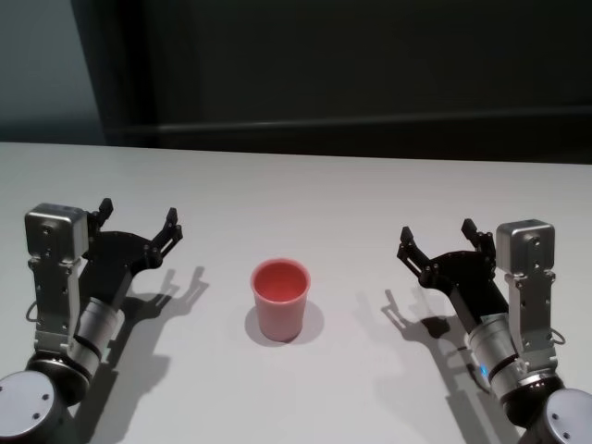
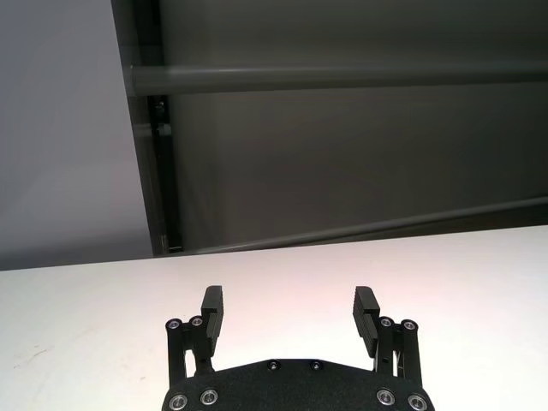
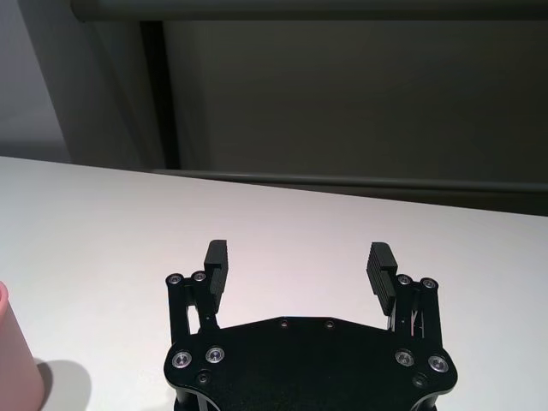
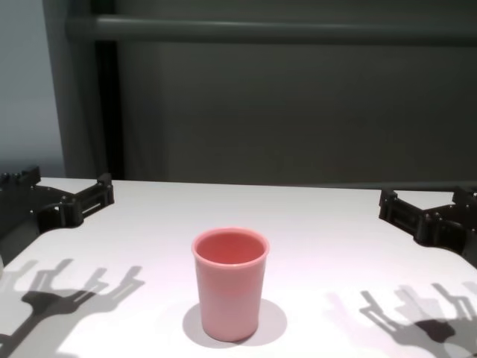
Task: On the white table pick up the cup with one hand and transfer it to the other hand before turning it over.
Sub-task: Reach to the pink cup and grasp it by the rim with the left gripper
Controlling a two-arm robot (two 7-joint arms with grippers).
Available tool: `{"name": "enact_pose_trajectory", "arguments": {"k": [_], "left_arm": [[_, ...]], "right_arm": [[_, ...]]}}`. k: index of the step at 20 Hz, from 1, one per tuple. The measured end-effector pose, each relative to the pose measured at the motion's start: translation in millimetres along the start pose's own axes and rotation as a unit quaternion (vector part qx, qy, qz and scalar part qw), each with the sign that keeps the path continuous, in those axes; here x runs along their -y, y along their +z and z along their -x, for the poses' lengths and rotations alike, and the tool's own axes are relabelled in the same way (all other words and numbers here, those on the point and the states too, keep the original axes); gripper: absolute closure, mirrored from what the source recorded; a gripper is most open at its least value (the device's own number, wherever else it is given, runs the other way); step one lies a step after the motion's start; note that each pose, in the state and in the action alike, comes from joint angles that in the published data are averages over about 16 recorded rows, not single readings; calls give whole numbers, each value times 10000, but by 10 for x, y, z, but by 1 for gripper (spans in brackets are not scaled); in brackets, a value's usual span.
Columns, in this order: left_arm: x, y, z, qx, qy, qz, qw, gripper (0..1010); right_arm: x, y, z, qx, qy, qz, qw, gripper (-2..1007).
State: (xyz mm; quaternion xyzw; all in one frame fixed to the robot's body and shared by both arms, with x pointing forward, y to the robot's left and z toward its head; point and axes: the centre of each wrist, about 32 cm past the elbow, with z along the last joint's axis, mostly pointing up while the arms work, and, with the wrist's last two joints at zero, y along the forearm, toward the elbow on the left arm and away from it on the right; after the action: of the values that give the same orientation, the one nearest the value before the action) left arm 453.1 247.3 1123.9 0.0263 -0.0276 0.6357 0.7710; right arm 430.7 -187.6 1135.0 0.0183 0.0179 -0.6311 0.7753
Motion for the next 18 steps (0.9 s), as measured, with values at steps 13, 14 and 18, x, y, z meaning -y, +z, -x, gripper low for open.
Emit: {"name": "enact_pose_trajectory", "arguments": {"k": [13,14,18], "left_arm": [[0,0,0,0,0,0,10000,9],[0,0,0,0,0,0,10000,9],[0,0,0,0,-6,0,10000,9]], "right_arm": [[0,0,0,0,0,0,10000,3],[0,0,0,0,0,0,10000,3],[0,0,0,0,0,0,10000,3]]}}
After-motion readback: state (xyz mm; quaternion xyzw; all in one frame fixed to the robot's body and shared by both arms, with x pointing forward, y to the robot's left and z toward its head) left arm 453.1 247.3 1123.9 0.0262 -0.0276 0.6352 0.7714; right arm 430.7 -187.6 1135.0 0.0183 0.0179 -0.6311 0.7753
